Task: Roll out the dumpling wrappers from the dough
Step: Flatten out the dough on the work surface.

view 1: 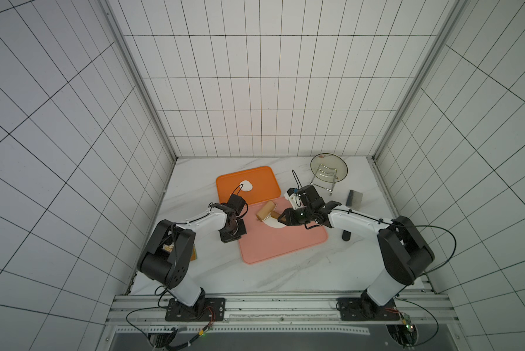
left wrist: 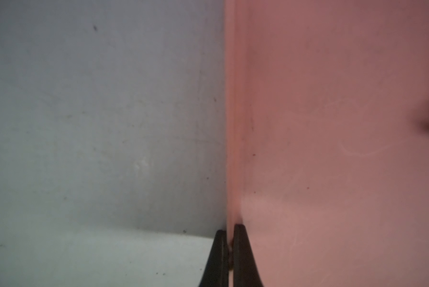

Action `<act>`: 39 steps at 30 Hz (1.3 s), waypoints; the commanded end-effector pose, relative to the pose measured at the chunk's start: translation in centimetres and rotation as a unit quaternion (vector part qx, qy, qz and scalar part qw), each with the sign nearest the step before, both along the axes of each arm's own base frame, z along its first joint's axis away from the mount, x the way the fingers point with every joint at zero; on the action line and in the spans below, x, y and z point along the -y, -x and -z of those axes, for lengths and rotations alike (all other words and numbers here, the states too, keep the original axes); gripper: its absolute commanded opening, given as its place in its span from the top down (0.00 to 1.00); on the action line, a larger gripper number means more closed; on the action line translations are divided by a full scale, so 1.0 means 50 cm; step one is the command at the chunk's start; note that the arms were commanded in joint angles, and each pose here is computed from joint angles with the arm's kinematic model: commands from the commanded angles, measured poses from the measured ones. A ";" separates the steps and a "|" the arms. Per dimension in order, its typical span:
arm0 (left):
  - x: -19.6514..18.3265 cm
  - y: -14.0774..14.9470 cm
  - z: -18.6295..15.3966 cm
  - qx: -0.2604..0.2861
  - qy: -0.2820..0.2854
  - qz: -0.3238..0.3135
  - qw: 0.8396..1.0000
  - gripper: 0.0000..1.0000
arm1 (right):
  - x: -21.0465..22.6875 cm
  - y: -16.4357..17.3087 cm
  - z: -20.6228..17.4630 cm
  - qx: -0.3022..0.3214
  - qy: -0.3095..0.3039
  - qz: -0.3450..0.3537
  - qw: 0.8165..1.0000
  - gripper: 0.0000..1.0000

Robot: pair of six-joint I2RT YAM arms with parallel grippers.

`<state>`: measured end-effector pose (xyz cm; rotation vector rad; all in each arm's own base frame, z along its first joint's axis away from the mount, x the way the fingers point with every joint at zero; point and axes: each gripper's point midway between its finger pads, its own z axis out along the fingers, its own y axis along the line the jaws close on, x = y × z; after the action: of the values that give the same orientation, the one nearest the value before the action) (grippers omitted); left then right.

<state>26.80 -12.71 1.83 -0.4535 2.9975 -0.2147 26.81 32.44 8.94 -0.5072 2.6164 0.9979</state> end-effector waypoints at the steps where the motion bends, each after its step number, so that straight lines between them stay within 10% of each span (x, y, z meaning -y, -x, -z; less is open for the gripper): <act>1: -0.031 -0.010 0.030 0.009 -0.035 -0.018 0.999 1.00 | 0.110 0.113 0.111 -0.133 0.091 0.018 0.987 1.00; 17: -0.033 -0.010 0.029 0.010 -0.037 -0.018 0.999 1.00 | 0.309 0.225 0.106 -0.205 0.145 0.102 0.963 1.00; 39: -0.034 -0.005 0.033 0.008 -0.038 -0.020 0.999 1.00 | 0.076 0.052 0.074 -0.128 0.114 0.025 0.985 1.00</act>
<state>26.80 -12.70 1.83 -0.4541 2.9948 -0.2162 26.40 30.61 9.85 -0.4416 2.7507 1.0086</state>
